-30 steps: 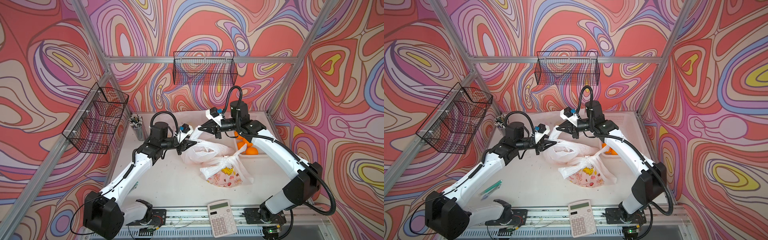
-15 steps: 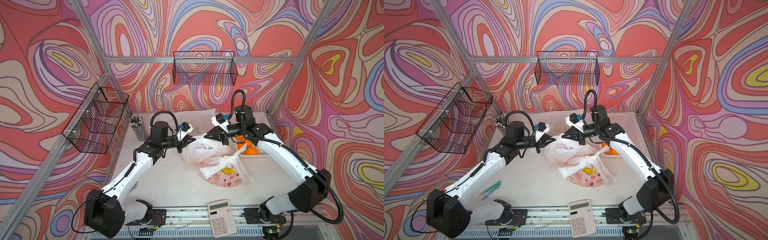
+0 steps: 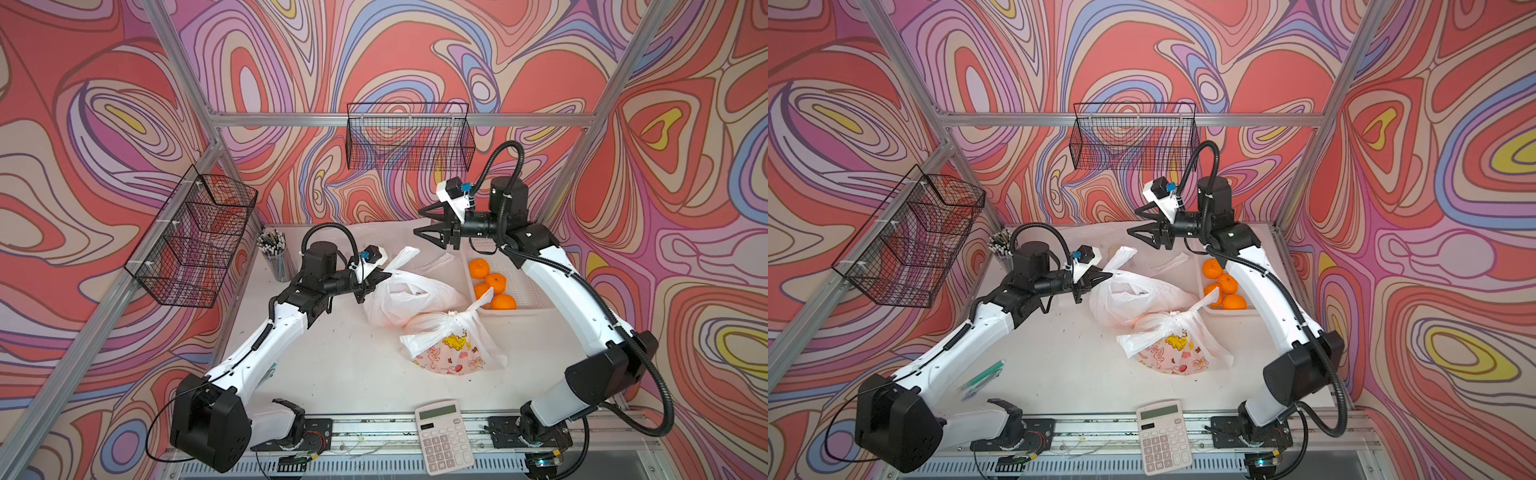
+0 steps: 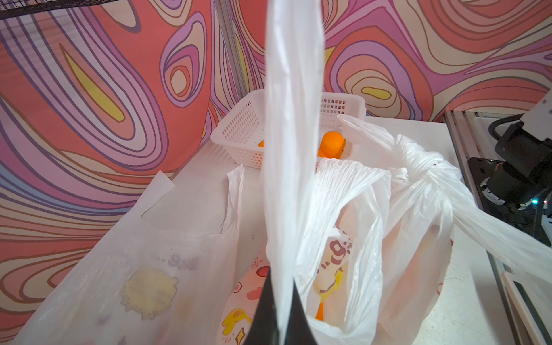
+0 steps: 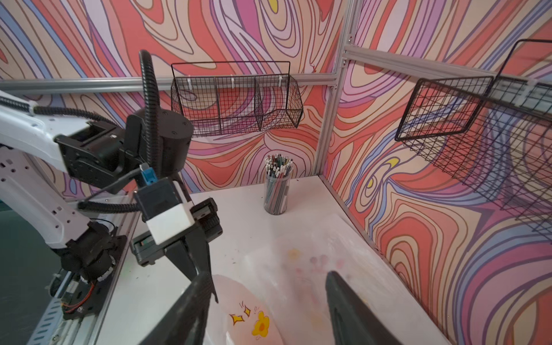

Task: Place the oranges into plastic bags & tie knots
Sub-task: Tie the plastic bag at the center of the board.

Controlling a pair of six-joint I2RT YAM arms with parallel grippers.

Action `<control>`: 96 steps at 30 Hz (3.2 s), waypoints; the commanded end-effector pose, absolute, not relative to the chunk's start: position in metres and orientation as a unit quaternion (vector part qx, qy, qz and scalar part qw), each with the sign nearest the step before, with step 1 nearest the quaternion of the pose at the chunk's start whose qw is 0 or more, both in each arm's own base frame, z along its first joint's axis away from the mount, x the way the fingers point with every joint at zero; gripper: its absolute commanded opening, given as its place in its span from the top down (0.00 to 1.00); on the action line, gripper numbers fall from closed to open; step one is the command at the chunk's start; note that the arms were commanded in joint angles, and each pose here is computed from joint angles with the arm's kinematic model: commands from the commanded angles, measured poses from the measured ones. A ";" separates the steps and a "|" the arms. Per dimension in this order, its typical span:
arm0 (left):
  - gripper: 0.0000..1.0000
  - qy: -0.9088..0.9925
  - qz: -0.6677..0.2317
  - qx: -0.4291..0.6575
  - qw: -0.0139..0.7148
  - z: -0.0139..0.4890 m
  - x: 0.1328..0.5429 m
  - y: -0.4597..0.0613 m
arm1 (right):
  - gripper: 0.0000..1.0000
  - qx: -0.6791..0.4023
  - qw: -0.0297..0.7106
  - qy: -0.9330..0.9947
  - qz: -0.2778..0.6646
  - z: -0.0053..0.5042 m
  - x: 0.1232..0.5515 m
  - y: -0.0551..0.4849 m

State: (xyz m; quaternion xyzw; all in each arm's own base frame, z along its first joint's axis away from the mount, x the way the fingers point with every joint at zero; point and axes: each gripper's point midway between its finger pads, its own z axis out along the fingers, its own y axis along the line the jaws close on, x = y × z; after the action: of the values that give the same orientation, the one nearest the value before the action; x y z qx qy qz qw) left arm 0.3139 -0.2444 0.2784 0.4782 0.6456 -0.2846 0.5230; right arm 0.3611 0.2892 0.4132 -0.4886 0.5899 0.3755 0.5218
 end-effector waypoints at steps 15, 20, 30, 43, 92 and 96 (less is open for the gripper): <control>1.00 0.617 -0.258 0.498 0.552 0.294 0.323 -0.245 | 0.16 -0.575 0.354 0.629 0.385 0.298 0.305 0.324; 1.00 0.614 -0.262 0.498 0.554 0.296 0.320 -0.246 | 0.25 -0.571 0.346 0.644 0.373 0.284 0.314 0.328; 1.00 0.612 -0.267 0.493 0.558 0.302 0.317 -0.247 | 0.36 -0.566 0.344 0.663 0.348 0.262 0.328 0.336; 1.00 0.631 -0.253 0.460 0.571 0.313 0.323 -0.239 | 0.54 -0.559 0.332 0.699 0.298 0.231 0.344 0.328; 0.43 0.714 -0.377 0.201 0.555 0.334 0.296 -0.178 | 1.00 -0.382 0.542 0.628 0.407 0.262 0.365 0.349; 0.52 0.739 -0.338 0.186 0.552 0.323 0.309 -0.158 | 1.00 -0.393 0.540 0.621 0.411 0.262 0.360 0.350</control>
State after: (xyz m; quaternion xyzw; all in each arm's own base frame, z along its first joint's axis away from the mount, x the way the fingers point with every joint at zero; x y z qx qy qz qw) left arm 0.3054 -0.1607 0.3426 0.2025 0.7058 -0.3366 0.5896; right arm 0.3673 0.3505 0.2499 -0.3793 0.6401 0.4143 0.5243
